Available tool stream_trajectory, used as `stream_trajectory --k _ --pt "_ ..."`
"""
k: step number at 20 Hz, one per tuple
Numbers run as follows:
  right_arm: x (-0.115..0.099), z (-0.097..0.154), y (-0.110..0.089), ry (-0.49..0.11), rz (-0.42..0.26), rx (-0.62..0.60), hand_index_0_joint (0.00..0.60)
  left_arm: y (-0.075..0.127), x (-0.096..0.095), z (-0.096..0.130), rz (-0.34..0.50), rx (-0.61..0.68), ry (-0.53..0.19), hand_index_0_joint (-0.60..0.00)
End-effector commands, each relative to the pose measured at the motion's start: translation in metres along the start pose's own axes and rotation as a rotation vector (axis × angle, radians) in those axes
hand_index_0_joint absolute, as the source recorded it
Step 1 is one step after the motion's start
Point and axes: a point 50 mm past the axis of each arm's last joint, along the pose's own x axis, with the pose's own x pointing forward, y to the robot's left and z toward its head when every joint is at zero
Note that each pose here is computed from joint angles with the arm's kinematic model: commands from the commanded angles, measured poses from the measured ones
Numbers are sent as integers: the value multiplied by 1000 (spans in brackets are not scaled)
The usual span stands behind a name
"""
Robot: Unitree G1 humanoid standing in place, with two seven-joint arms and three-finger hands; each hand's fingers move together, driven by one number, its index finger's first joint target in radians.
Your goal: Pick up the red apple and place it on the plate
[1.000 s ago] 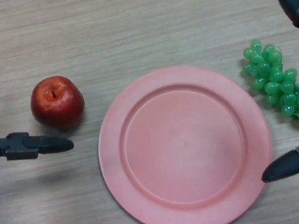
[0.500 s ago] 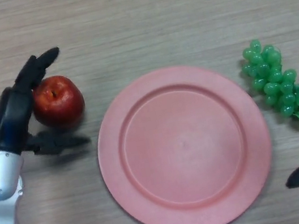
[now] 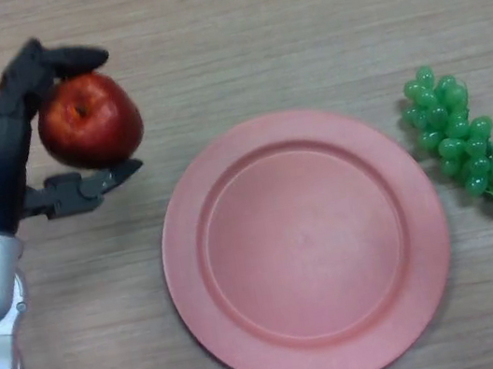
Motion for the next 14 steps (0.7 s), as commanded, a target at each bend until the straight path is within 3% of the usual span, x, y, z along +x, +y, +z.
stream_trajectory --k 1,2,4,6,12,14 --pt "-3 33 -8 -213 -39 -61 0 -4 -7 36 -70 -175 -36 -600" --pt "-3 34 -10 -217 -41 -64 0 -16 -11 47 -90 -198 -63 -600" --pt "-6 35 -12 -216 -48 -53 0 -43 -16 46 -172 -184 -51 -600" --pt "-9 35 -14 -220 -63 -60 0 -58 -16 42 -194 -213 -35 -600" --pt "-16 36 -23 -245 -125 -79 0 -90 -11 31 -264 -237 -1 -600" --pt "-17 36 -24 -267 -150 -82 0 -97 -9 29 -289 -209 -33 -600"
